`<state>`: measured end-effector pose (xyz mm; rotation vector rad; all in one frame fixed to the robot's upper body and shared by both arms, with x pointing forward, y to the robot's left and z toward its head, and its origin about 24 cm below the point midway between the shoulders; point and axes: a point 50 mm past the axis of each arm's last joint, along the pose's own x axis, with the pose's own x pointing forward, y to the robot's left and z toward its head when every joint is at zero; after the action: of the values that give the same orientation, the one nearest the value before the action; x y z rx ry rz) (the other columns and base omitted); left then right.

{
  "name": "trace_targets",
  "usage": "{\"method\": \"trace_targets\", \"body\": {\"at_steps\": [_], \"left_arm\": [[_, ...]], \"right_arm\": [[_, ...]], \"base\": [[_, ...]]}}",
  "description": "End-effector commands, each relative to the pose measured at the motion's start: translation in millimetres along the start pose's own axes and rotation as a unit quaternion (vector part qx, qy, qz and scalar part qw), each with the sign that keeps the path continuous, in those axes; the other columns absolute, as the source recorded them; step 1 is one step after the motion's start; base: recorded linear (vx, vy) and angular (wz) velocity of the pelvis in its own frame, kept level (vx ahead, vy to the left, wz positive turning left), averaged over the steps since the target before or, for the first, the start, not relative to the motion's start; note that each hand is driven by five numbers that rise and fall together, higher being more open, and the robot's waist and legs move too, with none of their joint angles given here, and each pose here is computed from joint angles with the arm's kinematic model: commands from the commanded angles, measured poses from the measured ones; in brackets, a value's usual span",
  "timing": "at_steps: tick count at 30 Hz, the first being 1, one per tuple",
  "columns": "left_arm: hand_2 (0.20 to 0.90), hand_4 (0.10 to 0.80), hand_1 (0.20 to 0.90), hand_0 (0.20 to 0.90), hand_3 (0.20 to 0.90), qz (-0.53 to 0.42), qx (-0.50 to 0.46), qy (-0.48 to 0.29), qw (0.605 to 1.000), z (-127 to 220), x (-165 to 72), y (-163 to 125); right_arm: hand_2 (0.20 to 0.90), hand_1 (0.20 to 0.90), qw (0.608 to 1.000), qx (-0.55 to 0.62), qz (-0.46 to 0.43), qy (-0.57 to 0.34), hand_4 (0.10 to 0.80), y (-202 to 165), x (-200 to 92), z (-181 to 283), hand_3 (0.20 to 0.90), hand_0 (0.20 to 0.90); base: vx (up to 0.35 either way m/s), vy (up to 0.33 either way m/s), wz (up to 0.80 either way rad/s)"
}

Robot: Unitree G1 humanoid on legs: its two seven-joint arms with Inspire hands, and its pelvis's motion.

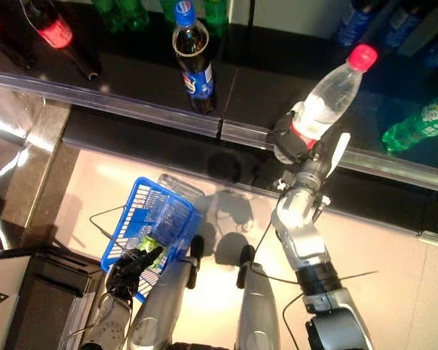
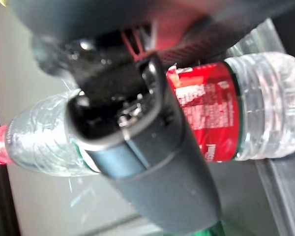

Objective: Pick up the drink and place into the basket.

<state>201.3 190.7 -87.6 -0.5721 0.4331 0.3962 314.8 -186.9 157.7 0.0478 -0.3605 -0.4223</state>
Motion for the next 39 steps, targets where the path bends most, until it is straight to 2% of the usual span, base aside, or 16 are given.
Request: {"method": "trace_targets", "body": {"at_steps": [1, 8, 18, 23, 26, 29, 39], "left_arm": [[0.300, 0.100, 0.300, 0.300, 0.200, -0.100, -0.003, -0.177, 0.979, 66, -11, -13], [0.300, 0.100, 0.300, 0.300, 0.200, -0.178, 0.025, -0.211, 0.961, 91, -28, -26], [0.300, 0.100, 0.300, 0.300, 0.200, -0.279, 0.070, -0.212, 0.934, 101, -50, -45], [0.300, 0.100, 0.300, 0.300, 0.200, -0.332, 0.068, -0.229, 0.913, 114, -63, -59], [0.300, 0.100, 0.300, 0.300, 0.200, -0.388, 0.056, -0.240, 0.888, 125, -75, -69], [0.300, 0.100, 0.300, 0.300, 0.200, -0.503, 0.075, -0.250, 0.824, 135, -96, -92], [0.300, 0.100, 0.300, 0.300, 0.200, -0.603, 0.121, -0.253, 0.747, 152, -114, -122]], "right_arm": [[0.300, 0.300, 0.945, 0.078, 0.143, -0.283, 0.100, 27, -17, 125, 0.200, 0.300], [0.300, 0.300, 0.921, 0.110, 0.283, -0.243, 0.100, 46, -51, 115, 0.200, 0.300], [0.300, 0.300, 0.904, 0.134, 0.366, -0.176, 0.100, 71, -70, 98, 0.200, 0.300], [0.300, 0.300, 0.902, 0.141, 0.379, -0.152, 0.100, 80, -77, 92, 0.200, 0.300], [0.300, 0.300, 0.905, 0.146, 0.377, -0.132, 0.100, 84, -80, 86, 0.200, 0.300], [0.300, 0.300, 0.910, 0.166, 0.370, -0.091, 0.100, 90, -81, 75, 0.200, 0.300], [0.300, 0.300, 0.910, 0.206, 0.360, 0.031, 0.100, 103, -94, 39, 0.200, 0.300]], "base": [[0.055, -0.045, 0.06], [0.030, -0.063, 0.23], [-0.007, -0.031, 0.18], [-0.020, -0.037, 0.22], [-0.034, -0.048, 0.22], [-0.052, -0.048, 0.32], [-0.003, -0.009, 0.19]]}}
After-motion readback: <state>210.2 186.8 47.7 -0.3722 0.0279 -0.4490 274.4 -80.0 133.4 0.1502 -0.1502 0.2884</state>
